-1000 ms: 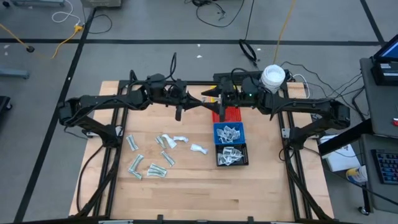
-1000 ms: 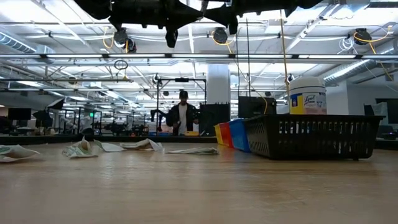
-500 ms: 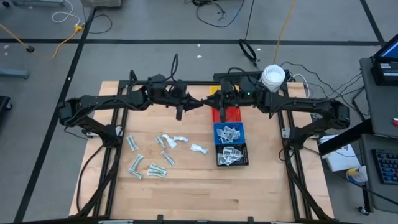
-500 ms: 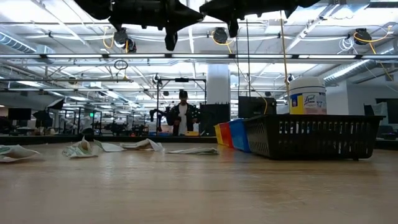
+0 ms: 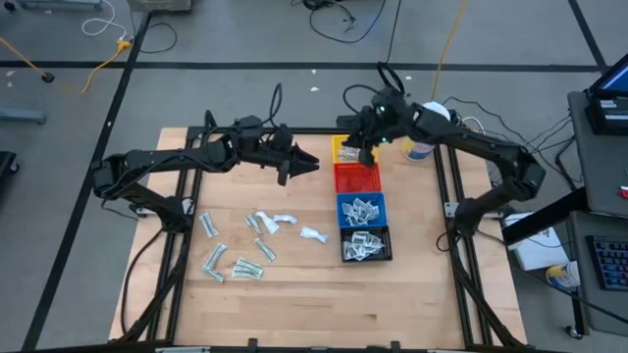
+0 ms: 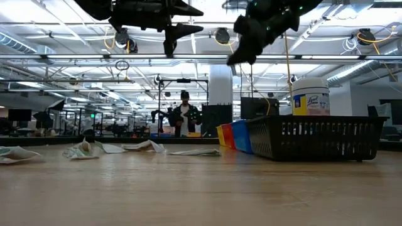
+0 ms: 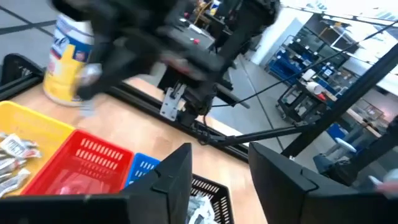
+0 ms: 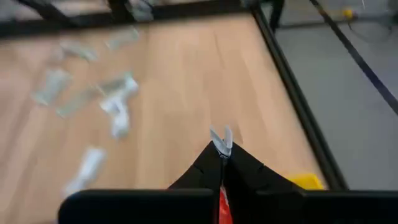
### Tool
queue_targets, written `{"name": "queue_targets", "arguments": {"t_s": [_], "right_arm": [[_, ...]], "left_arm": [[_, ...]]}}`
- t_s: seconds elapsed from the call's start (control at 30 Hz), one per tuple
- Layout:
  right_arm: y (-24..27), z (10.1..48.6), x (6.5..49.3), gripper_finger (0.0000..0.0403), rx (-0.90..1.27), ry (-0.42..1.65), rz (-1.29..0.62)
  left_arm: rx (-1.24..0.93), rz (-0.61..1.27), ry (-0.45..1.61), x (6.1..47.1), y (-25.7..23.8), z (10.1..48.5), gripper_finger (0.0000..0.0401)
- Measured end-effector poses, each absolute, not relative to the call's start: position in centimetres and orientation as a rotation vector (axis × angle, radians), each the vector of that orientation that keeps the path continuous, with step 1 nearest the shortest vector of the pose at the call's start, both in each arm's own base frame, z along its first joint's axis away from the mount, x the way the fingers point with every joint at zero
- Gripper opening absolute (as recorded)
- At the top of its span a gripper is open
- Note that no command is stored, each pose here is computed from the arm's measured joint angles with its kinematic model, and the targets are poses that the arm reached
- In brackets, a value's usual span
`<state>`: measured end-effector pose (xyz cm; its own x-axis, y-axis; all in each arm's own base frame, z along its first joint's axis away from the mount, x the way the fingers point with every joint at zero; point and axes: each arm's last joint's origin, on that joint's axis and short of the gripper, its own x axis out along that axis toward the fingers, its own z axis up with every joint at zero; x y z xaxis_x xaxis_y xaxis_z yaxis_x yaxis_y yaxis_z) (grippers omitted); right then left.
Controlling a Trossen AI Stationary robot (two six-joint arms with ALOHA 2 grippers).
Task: Pick & Place First Aid Supplies
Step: Put the orange ointment pack into the yellow bin
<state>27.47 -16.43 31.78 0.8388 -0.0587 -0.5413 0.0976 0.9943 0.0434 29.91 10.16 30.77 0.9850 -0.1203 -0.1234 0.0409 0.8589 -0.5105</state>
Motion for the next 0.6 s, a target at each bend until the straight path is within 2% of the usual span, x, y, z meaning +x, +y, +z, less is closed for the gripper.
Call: {"name": "queue_targets", "arguments": {"t_s": [0.27, 0.43, 0.6], "right_arm": [[-21.5, 28.5, 28.2, 0.0, -0.054, 0.884, -0.191], [-23.8, 24.1, 28.7, 0.0, 0.007, 1.012, -0.189], [-24.6, 21.8, 29.2, 0.0001, -0.014, 1.112, -0.23]], "left_arm": [[-0.533, -0.086, 0.143, 29.9, 10.2, 30.9, 0.0172], [-0.534, -0.086, 0.144, 29.9, 10.2, 30.9, 0.0172], [-0.534, -0.086, 0.145, 29.9, 10.2, 30.9, 0.0173]]}}
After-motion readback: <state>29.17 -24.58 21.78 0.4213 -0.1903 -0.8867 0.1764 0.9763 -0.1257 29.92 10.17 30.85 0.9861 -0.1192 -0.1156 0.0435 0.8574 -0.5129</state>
